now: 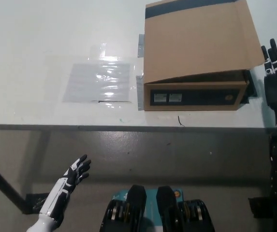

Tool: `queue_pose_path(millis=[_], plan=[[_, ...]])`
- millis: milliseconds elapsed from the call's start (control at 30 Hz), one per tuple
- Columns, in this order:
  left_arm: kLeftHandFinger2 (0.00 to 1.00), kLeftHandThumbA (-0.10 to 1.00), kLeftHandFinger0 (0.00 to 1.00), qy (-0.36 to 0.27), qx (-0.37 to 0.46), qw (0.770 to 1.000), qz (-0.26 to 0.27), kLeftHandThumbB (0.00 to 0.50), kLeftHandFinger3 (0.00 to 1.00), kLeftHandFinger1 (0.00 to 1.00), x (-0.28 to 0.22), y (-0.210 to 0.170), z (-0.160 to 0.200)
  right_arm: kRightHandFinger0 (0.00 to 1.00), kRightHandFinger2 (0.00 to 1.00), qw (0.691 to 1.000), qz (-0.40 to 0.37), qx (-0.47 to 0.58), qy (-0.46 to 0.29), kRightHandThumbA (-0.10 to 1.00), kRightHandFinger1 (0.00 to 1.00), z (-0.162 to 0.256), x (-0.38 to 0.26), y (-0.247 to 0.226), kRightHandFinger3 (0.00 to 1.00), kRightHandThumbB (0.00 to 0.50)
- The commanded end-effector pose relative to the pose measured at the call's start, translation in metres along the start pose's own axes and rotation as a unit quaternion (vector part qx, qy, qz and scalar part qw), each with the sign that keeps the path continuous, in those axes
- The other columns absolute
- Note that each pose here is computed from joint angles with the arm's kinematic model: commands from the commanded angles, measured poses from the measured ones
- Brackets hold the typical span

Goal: A small storage box is placed at the center of the table and the robot uses its right hand to slide under its lid and push it upwards to open it

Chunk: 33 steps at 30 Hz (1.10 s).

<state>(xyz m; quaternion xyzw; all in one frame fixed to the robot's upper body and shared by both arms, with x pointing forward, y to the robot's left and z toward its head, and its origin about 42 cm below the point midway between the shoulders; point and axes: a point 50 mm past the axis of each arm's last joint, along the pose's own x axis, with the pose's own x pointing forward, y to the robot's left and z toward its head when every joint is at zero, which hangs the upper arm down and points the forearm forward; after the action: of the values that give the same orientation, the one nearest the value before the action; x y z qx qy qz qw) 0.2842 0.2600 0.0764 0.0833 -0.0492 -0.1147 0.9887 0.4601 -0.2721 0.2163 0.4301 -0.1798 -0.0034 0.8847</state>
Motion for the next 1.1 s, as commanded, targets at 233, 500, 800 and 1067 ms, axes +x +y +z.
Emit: queue_pose_path(millis=[233, 500, 800, 1067], plan=[[1.00, 1.00, 1.00, -0.038, 0.007, 0.999, -0.006, 0.326, 1.00, 1.00, 0.007, 0.003, 0.011, 1.00, 1.00, 0.998, 0.036, 0.006, -0.050, 1.00, 1.00, 0.027, 0.025, 0.016, 1.00, 0.305], [1.00, 1.00, 1.00, -0.038, 0.003, 0.999, -0.007, 0.327, 1.00, 1.00, 0.007, 0.003, 0.012, 1.00, 1.00, 0.999, 0.027, 0.007, -0.032, 1.00, 1.00, 0.014, 0.025, 0.015, 1.00, 0.281], [1.00, 1.00, 1.00, -0.040, 0.007, 0.999, -0.008, 0.328, 1.00, 1.00, 0.007, 0.003, 0.012, 1.00, 1.00, 1.000, 0.026, 0.004, -0.006, 1.00, 1.00, -0.008, 0.022, 0.007, 1.00, 0.262], [1.00, 1.00, 1.00, -0.039, 0.006, 0.999, -0.009, 0.348, 1.00, 1.00, 0.008, 0.003, 0.012, 1.00, 1.00, 1.000, 0.028, -0.005, 0.012, 1.00, 1.00, -0.019, 0.018, 0.012, 1.00, 0.280]])
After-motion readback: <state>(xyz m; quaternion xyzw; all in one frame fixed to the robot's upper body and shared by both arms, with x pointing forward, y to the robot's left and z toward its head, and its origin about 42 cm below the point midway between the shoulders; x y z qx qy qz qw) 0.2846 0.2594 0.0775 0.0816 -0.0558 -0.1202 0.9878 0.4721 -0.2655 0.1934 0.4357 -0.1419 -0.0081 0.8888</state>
